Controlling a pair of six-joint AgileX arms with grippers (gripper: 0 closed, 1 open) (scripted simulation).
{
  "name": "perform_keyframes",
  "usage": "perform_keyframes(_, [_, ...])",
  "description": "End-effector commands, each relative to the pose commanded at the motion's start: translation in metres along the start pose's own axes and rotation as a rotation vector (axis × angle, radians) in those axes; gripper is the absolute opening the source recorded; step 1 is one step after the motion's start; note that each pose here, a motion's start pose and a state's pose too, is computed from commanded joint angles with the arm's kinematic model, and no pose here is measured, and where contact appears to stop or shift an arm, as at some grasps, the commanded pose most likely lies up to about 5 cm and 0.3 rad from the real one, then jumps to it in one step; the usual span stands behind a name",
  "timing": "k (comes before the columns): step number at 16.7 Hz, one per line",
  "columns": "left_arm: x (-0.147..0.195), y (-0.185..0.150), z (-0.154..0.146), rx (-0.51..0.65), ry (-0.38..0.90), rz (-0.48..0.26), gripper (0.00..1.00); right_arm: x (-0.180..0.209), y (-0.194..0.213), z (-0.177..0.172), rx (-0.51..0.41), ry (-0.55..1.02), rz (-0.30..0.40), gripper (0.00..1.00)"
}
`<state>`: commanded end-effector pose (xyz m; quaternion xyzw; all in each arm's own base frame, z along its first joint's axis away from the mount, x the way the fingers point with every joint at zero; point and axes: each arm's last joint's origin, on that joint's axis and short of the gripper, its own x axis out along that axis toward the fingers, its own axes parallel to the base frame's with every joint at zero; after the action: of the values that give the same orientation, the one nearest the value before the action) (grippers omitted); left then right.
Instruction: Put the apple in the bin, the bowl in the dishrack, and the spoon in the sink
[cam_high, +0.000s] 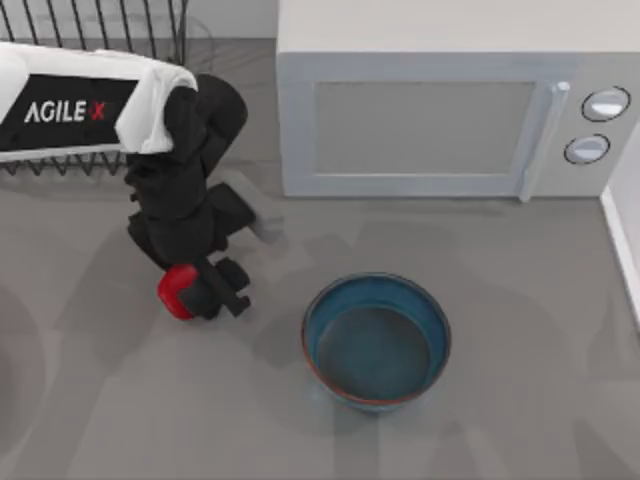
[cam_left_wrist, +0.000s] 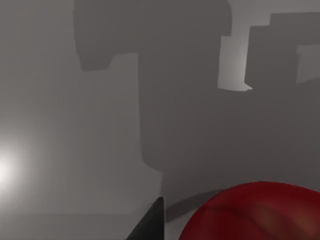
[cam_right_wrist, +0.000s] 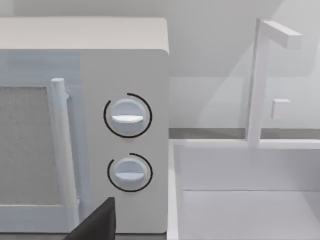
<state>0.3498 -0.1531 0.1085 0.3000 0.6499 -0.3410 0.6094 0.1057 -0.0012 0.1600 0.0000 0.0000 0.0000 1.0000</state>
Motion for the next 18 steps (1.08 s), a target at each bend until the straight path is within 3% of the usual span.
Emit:
perform_keyframes(11, [-0.012,0.002,0.001,0.007,-0.012,0.024,0.00,0.000,0.000,0.000,0.000,0.000,0.000,1.00])
perform_keyframes(18, [-0.085,-0.003,0.000,0.006,0.010,0.011,0.00,0.000,0.000,0.000,0.000,0.000,0.000,1.00])
